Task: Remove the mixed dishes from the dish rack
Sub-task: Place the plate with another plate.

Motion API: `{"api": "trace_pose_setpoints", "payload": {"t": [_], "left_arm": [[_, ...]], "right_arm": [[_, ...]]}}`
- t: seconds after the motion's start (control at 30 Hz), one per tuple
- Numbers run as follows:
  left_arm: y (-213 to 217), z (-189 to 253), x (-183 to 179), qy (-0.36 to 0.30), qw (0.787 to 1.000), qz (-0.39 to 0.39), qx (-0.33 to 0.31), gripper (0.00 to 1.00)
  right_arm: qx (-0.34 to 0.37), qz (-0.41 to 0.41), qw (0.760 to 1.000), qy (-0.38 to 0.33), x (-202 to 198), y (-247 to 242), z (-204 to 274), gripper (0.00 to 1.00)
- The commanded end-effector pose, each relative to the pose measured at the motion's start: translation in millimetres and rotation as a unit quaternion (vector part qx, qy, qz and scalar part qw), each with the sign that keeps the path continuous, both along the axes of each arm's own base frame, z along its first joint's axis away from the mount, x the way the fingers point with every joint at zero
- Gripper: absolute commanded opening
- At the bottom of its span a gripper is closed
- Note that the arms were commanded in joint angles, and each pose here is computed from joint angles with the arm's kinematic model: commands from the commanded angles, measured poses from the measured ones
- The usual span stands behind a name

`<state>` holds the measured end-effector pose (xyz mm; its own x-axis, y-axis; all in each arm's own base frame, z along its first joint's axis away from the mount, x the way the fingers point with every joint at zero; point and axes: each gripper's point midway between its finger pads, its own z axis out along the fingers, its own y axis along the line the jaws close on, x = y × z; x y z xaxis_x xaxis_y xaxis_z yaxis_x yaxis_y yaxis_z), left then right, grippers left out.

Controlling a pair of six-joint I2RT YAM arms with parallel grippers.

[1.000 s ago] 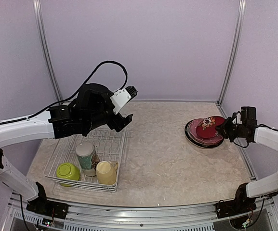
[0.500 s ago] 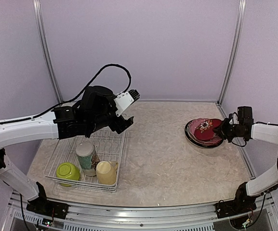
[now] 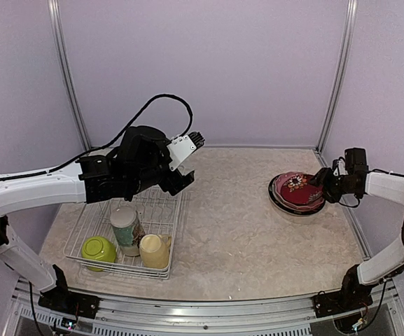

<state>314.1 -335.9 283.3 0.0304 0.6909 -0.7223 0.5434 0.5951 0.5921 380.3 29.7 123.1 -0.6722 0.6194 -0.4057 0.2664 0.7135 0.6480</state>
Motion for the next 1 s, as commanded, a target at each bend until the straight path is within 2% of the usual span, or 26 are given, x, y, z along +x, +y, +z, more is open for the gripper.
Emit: {"api": "trace_pose_setpoints", "payload": {"t": [0.0,0.27,0.63,0.8,0.97], "left_arm": [[-6,6,1,-0.007,1.000,0.000,-0.002,0.94],[-6,3,3,-0.008,1.000,0.003,0.003,0.95],[-7,2,3,-0.004,1.000,0.004,0.004,0.95],[-7,3,1,-0.001,1.000,0.004,-0.001,0.95],[-7,10,-2,0.010,1.000,0.002,-0.017,0.96]], "right_arm": [[-0.068,0.004,0.997,0.019,-1,-9,1,0.66],[-0.120,0.016,0.992,0.044,-3,-4,-5,0.73],[-0.170,0.000,0.983,0.074,-14,-17,-9,0.78],[-0.172,-0.002,0.983,0.061,-19,-18,1,0.81],[-0.174,0.001,0.984,0.030,-29,-17,13,0.91]]}}
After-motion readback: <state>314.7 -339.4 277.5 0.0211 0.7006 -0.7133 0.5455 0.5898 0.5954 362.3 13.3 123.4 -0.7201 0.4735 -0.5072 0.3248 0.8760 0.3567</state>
